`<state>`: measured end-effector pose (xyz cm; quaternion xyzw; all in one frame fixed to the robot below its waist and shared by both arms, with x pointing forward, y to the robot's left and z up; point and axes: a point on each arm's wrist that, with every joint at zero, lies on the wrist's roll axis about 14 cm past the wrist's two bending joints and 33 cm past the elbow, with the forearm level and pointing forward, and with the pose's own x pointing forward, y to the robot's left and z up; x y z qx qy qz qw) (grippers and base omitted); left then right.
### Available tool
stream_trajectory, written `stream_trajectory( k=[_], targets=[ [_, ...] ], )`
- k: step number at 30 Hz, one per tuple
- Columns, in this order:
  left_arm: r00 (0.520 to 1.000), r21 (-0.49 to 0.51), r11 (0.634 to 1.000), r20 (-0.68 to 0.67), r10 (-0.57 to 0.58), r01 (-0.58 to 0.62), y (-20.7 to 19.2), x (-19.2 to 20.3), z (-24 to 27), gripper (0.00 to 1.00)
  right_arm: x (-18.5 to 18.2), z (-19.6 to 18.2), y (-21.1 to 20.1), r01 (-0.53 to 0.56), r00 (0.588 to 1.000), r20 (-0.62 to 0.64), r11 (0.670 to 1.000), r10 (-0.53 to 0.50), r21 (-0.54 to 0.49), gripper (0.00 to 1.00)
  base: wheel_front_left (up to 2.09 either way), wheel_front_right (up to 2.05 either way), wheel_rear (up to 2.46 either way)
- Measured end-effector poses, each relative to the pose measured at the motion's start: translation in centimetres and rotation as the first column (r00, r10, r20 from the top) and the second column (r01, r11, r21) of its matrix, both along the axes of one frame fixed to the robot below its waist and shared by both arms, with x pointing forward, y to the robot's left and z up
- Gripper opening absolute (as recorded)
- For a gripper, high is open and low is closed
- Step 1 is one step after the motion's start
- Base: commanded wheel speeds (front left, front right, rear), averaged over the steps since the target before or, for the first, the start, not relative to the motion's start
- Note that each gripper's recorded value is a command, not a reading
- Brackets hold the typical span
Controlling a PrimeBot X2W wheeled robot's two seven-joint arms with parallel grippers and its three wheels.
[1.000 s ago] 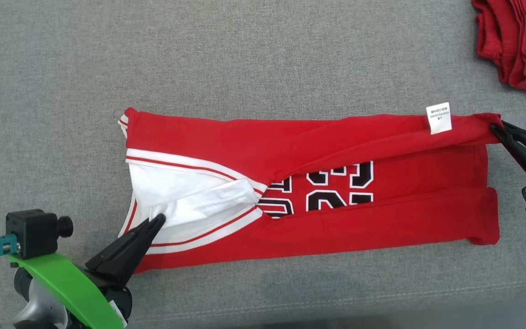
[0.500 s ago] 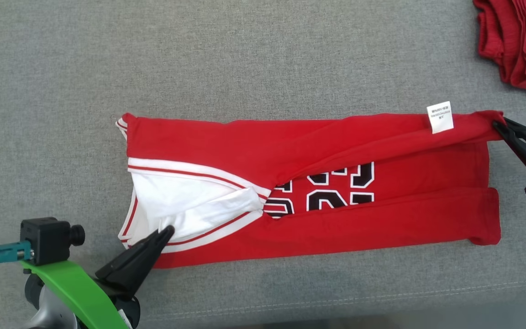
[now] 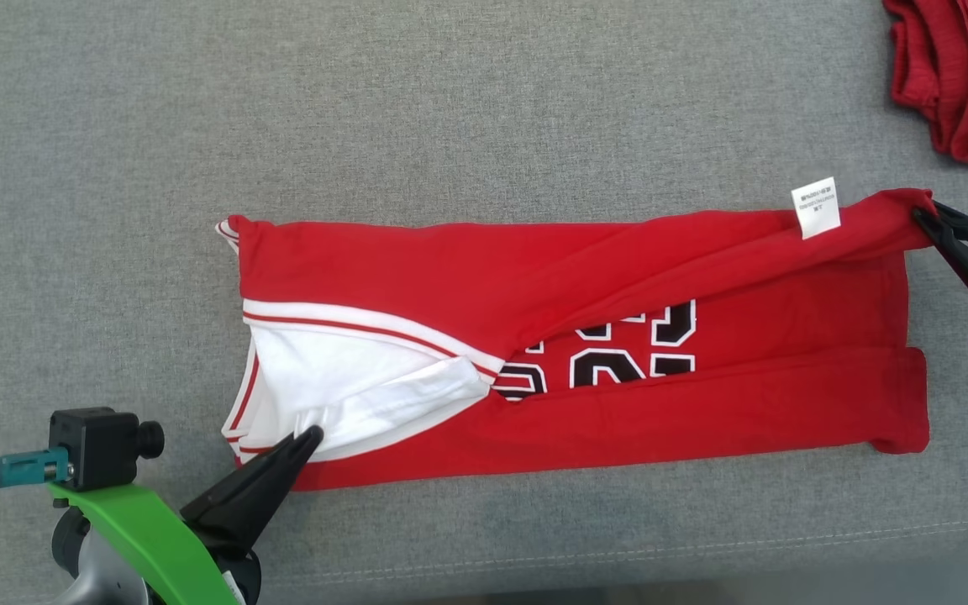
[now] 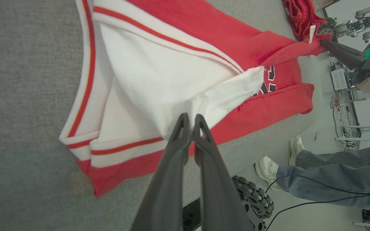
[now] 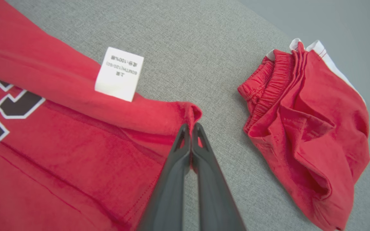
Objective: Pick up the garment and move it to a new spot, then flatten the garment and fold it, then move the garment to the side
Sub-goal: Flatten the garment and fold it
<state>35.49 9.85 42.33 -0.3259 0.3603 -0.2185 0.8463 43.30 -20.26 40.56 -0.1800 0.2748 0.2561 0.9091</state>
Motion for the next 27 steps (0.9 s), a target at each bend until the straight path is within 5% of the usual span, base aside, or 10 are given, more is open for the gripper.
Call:
stream_trajectory(
  k=[4,7,8,9,10,11,27],
  targets=[
    [1.0,0.005,1.0,-0.019,0.003,-0.003,0.1,-0.3,-0.5,0.0,-0.1,-0.2,0.0,0.001,1.0,-0.006,1.0,-0.001,0.0,0.0,0.0,0.0,0.0],
    [0.999,0.01,1.0,-0.035,0.003,-0.003,0.2,-0.5,-0.9,0.11,-0.1,-0.2,0.0,0.0,1.0,-0.004,1.0,0.0,0.003,0.0,0.0,0.0,0.0],
    [0.999,0.011,1.0,-0.041,0.001,0.0,0.2,-0.6,-1.1,0.2,-0.2,-0.2,0.0,0.0,1.0,-0.005,1.0,0.0,0.002,0.0,0.0,0.0,0.0],
    [0.999,0.011,1.0,-0.043,0.0,0.001,0.2,-0.6,-1.1,0.45,-0.2,-0.3,-0.1,0.001,1.0,-0.006,1.0,-0.001,0.001,0.0,0.0,0.0,0.0],
    [0.999,0.011,1.0,-0.045,-0.001,0.001,0.1,-0.7,-1.2,0.87,-0.2,-0.3,-0.1,0.0,1.0,-0.006,1.0,0.0,-0.001,0.0,0.0,0.0,0.0],
    [0.999,0.012,1.0,-0.047,0.0,0.0,0.2,-0.7,-1.2,1.0,-0.3,-0.3,-0.1,-0.001,1.0,-0.006,1.0,0.001,-0.001,0.0,0.0,0.0,0.0],
    [0.996,0.074,0.997,-0.073,0.042,-0.037,1.7,-0.3,-2.7,1.0,-1.4,-0.5,0.1,-0.025,1.0,-0.005,1.0,0.025,-0.017,0.06,0.0,0.0,0.0]
  ],
)
